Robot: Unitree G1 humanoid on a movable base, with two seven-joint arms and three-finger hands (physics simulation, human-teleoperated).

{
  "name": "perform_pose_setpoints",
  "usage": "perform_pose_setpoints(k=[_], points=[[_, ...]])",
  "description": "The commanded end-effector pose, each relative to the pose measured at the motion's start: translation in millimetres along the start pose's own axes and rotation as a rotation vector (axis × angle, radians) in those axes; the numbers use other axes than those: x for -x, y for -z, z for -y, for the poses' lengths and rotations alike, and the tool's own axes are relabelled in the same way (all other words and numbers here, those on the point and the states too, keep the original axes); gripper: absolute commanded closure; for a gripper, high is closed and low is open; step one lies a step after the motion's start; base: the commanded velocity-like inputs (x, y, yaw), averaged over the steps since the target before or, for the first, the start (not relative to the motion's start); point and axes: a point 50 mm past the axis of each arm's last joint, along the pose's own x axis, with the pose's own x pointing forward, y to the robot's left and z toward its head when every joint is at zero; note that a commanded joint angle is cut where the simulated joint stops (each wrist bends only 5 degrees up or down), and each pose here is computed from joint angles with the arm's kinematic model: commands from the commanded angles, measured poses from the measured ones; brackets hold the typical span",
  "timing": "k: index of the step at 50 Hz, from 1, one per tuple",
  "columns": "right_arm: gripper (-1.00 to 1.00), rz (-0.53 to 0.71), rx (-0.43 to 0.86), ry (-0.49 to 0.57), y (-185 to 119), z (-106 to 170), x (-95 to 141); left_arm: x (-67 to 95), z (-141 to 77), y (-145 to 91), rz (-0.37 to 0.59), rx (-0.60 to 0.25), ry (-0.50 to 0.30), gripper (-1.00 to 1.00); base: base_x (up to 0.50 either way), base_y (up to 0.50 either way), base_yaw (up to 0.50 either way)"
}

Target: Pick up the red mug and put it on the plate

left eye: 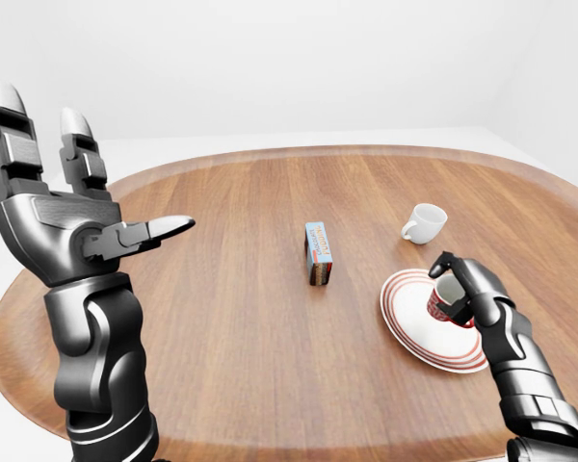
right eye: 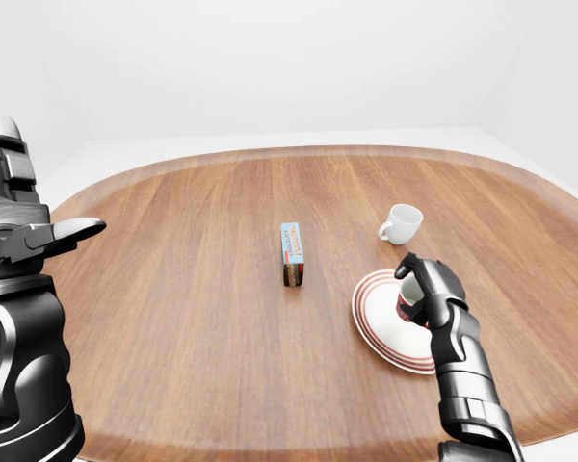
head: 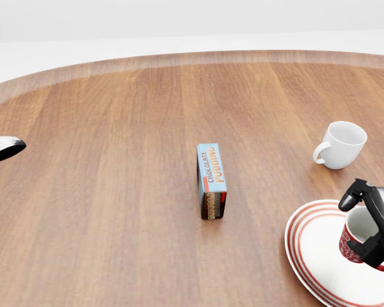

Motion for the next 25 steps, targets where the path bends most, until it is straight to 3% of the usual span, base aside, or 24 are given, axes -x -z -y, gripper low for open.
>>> perform_pose_setpoints(k=[1,25], points=[[1.00,-0.035,-0.014,0.046,8.0,-6.3,-8.9,0.0,-0.1,-0.1,0.000,-0.001,0.001,-0.95,0.00,0.00,0.00],[1.00,-0.096,-0.005,0.062,18.7,-27.0,-17.2,0.1,-0.3,-0.3,0.001,-0.001,0.000,-0.95,0.00,0.00,0.00]])
